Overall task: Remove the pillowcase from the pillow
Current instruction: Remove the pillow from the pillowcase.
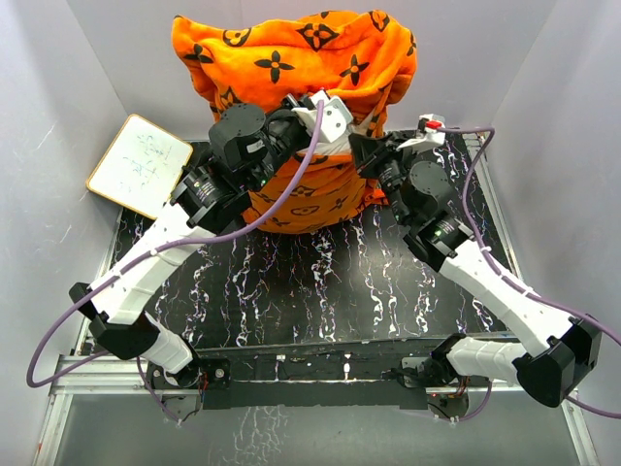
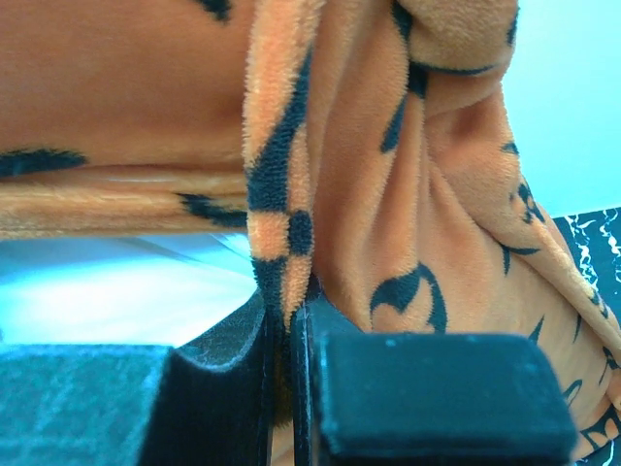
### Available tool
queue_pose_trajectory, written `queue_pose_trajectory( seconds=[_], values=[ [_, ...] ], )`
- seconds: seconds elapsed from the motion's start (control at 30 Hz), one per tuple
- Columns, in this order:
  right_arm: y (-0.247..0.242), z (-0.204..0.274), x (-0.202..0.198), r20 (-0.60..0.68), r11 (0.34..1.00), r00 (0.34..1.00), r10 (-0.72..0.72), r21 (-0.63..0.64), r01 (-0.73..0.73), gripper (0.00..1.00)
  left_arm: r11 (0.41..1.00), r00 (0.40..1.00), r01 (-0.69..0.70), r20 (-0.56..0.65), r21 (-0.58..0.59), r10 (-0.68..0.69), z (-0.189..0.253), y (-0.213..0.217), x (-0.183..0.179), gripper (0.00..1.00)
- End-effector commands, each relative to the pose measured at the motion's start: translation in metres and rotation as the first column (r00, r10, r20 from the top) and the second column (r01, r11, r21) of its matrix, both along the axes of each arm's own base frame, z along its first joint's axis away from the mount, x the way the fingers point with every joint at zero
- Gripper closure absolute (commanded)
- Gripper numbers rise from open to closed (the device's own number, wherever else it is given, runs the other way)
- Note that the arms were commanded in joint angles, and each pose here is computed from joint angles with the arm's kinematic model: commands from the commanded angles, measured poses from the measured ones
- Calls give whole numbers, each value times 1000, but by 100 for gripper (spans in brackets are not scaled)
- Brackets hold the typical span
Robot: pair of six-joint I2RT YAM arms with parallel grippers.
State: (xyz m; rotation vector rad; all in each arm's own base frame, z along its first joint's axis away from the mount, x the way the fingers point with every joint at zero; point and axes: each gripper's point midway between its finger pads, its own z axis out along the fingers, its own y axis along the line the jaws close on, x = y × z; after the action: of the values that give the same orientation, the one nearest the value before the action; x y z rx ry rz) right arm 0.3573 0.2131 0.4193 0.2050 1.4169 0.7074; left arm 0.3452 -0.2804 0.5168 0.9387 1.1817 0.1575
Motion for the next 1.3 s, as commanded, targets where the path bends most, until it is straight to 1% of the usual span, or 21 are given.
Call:
queue_pose_trajectory(
  seconds=[0.0,0.13,0.3,0.37,0.43,0.5,0.6,0.63,0.67,0.7,0.8,0.9,1.03,1.17,1.27],
  values=[
    [-60,-96,21,-216,960,947,-238,-200,196,92,947,938,-61,306,-317,163,144,99,-60,100],
    [-82,-114,19,-248,946,926,-284,-231,228,92,926,916,-67,345,-371,205,165,114,-70,100],
    [-108,-137,11,-276,932,906,-321,-260,251,92,885,873,-53,409,-462,265,195,136,-85,100],
    [-113,-142,10,-283,930,903,-324,-269,250,92,872,878,-31,404,-489,257,199,137,-88,100],
    [-110,-133,9,-266,935,915,-305,-267,234,92,890,914,-7,358,-456,190,186,123,-83,100],
    [-107,-112,9,-226,939,932,-283,-262,222,92,924,961,27,265,-381,81,156,99,-77,100],
    [-108,-70,7,-147,939,951,-274,-257,231,91,934,987,70,159,-351,-14,125,76,-72,100],
    [-108,-53,4,-109,940,960,-259,-257,225,83,934,991,83,128,-348,-40,118,70,-72,100],
    [-108,-35,-1,-67,941,967,-247,-255,222,72,933,994,89,96,-348,-59,111,65,-70,100],
    [-108,-18,-7,-24,944,974,-227,-251,214,65,931,994,100,75,-351,-78,108,61,-71,100],
    [-103,27,-30,118,951,982,-146,-257,172,49,931,991,130,10,-341,-135,91,44,-68,100],
    [-92,55,-51,226,951,974,-35,-290,102,36,924,984,149,-37,-352,-172,83,32,-65,100],
    [-81,86,-76,325,944,943,77,-327,35,28,917,977,156,-77,-367,-197,77,20,-61,100],
    [-73,114,-100,426,937,891,160,-349,-2,26,917,976,152,-93,-370,-199,73,14,-56,100],
    [-62,125,-107,456,923,860,228,-383,-42,26,919,976,147,-100,-367,-196,70,11,-52,100]
  ],
)
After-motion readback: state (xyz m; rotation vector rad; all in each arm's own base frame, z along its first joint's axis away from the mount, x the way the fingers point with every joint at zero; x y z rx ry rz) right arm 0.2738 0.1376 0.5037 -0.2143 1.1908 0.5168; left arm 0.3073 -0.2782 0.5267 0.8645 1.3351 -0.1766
